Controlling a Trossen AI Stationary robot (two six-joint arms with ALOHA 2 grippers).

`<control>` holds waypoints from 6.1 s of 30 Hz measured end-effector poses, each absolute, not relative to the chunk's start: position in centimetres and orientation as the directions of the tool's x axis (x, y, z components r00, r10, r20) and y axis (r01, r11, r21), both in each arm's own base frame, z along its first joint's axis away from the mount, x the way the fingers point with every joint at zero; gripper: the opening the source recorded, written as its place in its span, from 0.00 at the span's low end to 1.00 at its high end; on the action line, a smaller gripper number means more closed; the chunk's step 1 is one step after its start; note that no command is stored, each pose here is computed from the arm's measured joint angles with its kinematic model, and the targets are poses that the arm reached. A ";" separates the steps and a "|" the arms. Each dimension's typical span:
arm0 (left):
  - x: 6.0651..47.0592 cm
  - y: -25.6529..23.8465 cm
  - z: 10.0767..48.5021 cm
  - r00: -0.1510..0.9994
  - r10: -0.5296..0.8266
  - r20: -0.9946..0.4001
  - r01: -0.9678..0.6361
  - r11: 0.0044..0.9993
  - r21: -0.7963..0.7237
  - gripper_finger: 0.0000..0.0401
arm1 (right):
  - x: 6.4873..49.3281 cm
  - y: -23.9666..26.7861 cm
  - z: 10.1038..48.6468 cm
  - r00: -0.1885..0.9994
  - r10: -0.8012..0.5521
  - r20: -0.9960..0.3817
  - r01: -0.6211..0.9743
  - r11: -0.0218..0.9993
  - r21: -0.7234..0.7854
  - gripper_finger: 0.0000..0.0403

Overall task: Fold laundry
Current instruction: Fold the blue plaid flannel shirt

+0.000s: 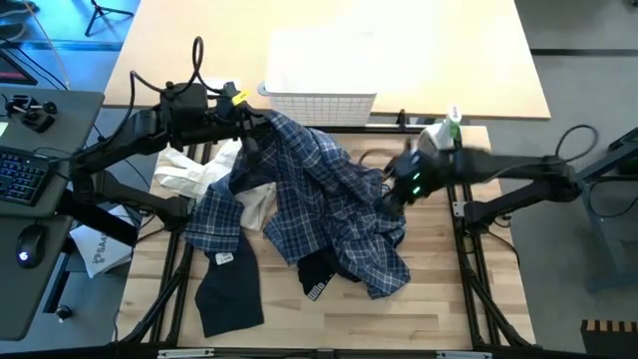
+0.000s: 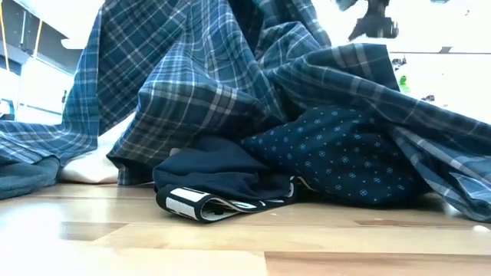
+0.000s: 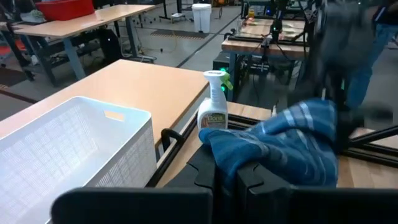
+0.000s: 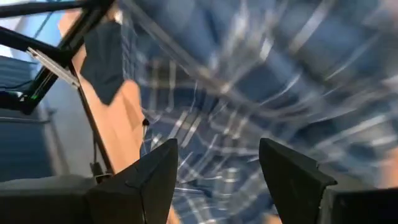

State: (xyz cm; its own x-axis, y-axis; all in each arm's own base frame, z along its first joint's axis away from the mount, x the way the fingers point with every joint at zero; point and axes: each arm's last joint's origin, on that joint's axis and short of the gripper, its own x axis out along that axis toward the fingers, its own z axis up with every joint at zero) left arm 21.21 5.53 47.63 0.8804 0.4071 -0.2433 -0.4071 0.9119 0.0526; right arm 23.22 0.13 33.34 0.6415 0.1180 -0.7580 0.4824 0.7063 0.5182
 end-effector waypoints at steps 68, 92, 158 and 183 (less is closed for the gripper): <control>19.7 6.0 56.8 0.968 0.116 -0.221 -0.171 0.952 -0.253 0.00 | 8.9 -0.6 58.2 0.926 -0.367 -0.087 0.369 0.834 0.411 0.00; 18.7 -6.4 65.0 0.352 -0.758 0.549 0.830 0.523 0.191 0.00 | 12.1 6.8 65.9 0.224 0.780 0.584 -0.793 0.495 -0.356 0.00; 17.9 10.6 41.4 0.442 0.521 -0.730 -0.656 0.743 0.134 0.22 | 22.5 -9.2 38.0 0.649 -0.325 -0.688 0.612 0.760 0.219 0.00; 18.1 10.7 41.3 0.438 0.516 -0.736 -0.653 0.746 0.135 0.22 | 22.4 -9.2 37.9 0.647 -0.315 -0.695 0.596 0.777 0.202 0.00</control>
